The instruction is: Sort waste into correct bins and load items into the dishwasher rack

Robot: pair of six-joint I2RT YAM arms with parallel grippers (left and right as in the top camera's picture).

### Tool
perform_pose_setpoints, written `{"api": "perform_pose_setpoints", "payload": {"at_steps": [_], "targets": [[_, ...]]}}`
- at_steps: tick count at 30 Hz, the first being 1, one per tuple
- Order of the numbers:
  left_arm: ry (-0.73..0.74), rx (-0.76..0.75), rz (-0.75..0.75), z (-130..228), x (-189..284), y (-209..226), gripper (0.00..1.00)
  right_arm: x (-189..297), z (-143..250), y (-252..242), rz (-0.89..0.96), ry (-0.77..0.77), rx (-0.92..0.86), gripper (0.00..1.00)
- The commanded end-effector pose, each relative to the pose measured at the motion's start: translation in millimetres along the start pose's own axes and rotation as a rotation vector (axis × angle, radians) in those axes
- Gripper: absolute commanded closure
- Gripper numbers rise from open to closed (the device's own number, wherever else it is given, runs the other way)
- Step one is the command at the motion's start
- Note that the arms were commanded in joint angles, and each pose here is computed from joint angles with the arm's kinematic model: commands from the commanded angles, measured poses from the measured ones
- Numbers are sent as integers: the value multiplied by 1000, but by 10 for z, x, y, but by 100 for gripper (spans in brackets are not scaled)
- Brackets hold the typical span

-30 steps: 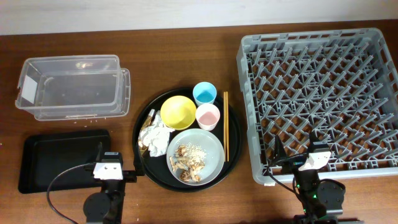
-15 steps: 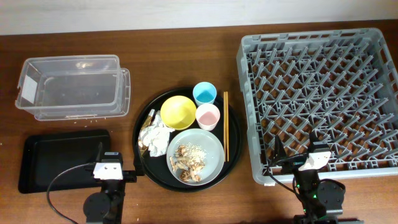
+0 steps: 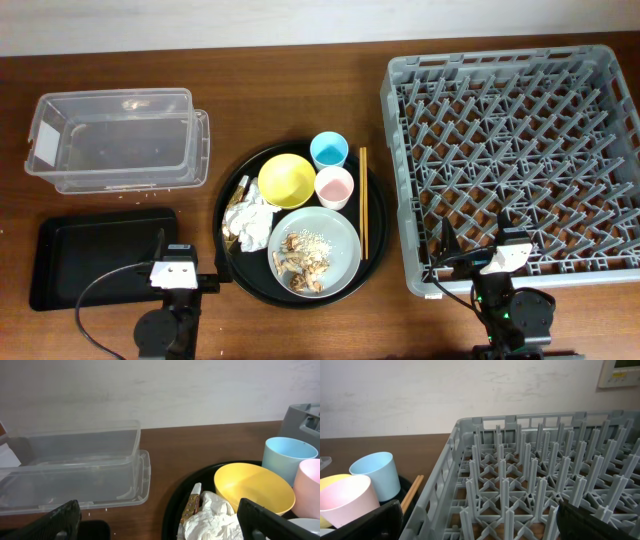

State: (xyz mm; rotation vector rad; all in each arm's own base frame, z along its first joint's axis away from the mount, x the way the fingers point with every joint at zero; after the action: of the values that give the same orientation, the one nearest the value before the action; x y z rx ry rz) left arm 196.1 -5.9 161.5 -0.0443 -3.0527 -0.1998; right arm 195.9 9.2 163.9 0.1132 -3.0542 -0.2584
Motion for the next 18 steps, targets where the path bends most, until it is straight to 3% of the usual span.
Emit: {"api": "perform_pose_setpoints", "payload": {"at_steps": [1,5,7,9,14,18], "targets": [[-4,7,13,13,-1,-19,1,-4,29,-3,3,3,0,1],[-5,7,17,11,-1,-25,1,-4,29,-4,3,3,0,1],[-38,102,203,-58,26,-244,1,-4,29,-3,3,3,0,1],[-51,219,567,-149,193,-642,1,-4,29,-4,3,3,0,1],[-115,179,832,-274,409,-875,0,-4,29,-3,3,3,0,1],[-366,32,977,-652,662,-946,1,-4,29,-3,3,3,0,1]]}}
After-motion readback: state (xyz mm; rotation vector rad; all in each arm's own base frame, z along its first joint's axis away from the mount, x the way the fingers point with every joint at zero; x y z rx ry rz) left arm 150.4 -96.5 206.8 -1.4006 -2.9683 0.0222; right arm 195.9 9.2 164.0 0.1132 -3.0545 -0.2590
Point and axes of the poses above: each gripper's point midway between its finger pads, its own x axis back along the fingers, its own y axis along the line the jaws close on, z = x × y, the point moved 5 cm from there along x, back along the fingers, and after that the axes turned 5 degrees about -x, right-handed, at the moved point
